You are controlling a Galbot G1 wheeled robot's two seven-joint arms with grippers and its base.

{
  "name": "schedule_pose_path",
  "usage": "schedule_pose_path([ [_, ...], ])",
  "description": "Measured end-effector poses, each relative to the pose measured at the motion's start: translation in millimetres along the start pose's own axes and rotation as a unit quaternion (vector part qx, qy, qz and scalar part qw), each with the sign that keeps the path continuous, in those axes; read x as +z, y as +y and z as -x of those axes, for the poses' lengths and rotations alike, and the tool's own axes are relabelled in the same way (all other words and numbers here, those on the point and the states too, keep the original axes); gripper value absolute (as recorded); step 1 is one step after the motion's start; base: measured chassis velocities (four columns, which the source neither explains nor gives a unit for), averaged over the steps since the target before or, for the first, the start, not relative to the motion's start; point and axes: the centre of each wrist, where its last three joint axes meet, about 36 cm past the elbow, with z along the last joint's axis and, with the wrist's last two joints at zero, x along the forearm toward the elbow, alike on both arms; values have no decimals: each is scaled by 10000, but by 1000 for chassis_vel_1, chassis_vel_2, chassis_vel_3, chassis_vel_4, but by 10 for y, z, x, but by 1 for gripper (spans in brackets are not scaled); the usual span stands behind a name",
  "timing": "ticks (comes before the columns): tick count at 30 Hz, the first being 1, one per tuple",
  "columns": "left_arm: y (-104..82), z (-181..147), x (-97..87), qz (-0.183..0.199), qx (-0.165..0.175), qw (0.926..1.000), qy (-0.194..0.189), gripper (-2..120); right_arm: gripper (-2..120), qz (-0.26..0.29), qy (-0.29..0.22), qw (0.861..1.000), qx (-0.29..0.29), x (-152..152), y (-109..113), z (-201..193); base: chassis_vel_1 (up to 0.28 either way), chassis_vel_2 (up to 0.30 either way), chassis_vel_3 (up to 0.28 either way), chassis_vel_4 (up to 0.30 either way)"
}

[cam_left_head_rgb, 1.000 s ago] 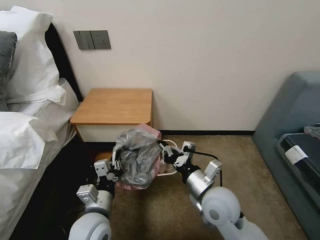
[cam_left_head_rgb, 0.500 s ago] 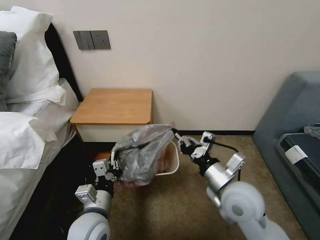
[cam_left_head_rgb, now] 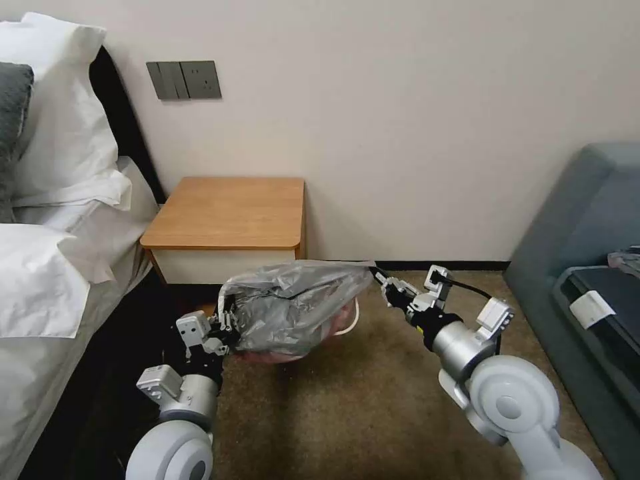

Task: Pick up the garbage bag from the table and place it over the trash can.

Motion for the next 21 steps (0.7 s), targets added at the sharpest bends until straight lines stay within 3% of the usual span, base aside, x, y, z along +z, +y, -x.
schedule_pose_path([
  [9,35,-29,66,90,298,9995,23,5,0,-83,-22,10000,-31,-176,-63,139,0,0,0,0],
  [12,39,-27,63,83,371,9993,3,5,0,-92,247,9995,199,-178,-147,181,0,0,0,0],
  [21,48,24,18,-70,252,9996,-42,5,0,-23,612,9977,284,-147,-186,-6,0,0,0,0],
])
